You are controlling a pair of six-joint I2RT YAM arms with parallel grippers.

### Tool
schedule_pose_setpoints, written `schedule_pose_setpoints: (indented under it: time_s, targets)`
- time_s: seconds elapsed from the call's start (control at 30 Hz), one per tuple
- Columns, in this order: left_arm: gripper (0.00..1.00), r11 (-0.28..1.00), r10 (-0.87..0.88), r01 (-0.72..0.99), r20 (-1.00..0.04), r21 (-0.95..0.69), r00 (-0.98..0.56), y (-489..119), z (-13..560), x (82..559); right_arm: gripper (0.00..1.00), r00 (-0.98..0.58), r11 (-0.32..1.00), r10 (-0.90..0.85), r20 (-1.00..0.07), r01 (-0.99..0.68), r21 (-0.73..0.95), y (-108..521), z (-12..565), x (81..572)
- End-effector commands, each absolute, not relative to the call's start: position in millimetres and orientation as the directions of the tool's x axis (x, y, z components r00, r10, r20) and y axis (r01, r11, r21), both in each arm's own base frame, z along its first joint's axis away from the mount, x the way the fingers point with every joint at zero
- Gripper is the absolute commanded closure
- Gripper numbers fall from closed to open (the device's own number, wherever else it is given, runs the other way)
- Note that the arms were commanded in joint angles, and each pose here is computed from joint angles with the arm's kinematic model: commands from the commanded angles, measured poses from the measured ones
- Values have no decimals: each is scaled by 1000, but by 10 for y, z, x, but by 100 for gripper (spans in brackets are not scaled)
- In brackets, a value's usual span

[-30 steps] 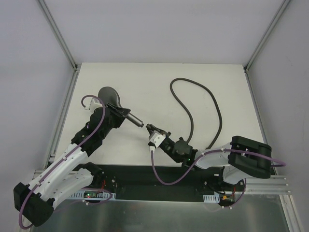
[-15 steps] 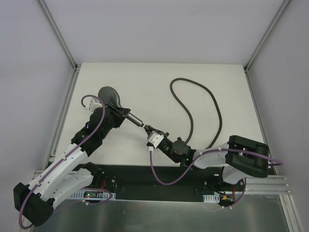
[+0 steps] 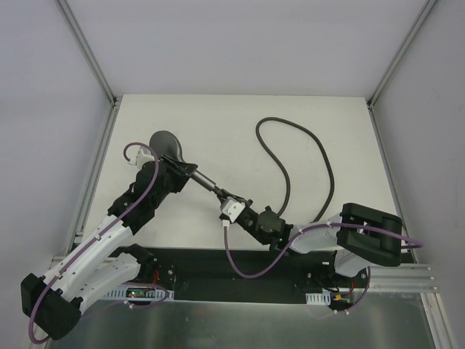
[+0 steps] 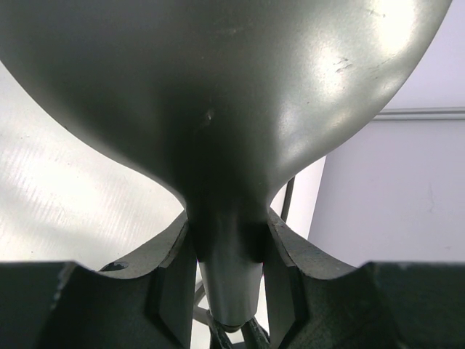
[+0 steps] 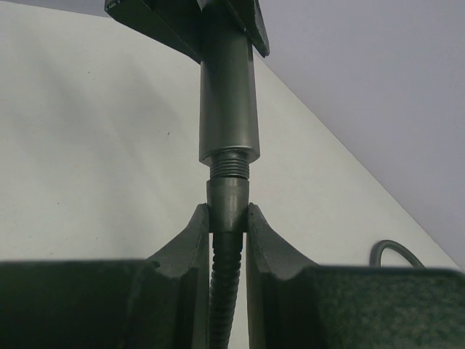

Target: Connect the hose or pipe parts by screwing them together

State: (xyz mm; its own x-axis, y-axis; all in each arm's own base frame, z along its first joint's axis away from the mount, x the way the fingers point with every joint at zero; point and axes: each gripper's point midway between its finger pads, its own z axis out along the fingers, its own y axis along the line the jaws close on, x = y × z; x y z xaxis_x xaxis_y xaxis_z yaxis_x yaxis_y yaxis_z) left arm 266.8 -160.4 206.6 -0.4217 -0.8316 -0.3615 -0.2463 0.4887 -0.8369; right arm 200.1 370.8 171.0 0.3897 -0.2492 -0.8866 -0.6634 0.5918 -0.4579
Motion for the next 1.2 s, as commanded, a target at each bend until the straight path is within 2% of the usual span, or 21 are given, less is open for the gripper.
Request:
schedule_pose_setpoints:
  time_s: [0.0,0.3,1.17]
  targets:
    - [100,432,-847,-171,-334,-885,-413,-1694,2399,2706,99,391,626,-155,-907,-672,-396,3827,1961,1989]
    - [100,427,-845,-172,-324,-888,-426,-1707,2366,2673,99,387,638,-146,-910,-667,-386,3823,1984,2004]
    - [100,516,-782,-179,-375,-838,-499,-1752,2032,2610,99,393,655,-189,-900,-633,-414,3818,2039,2080]
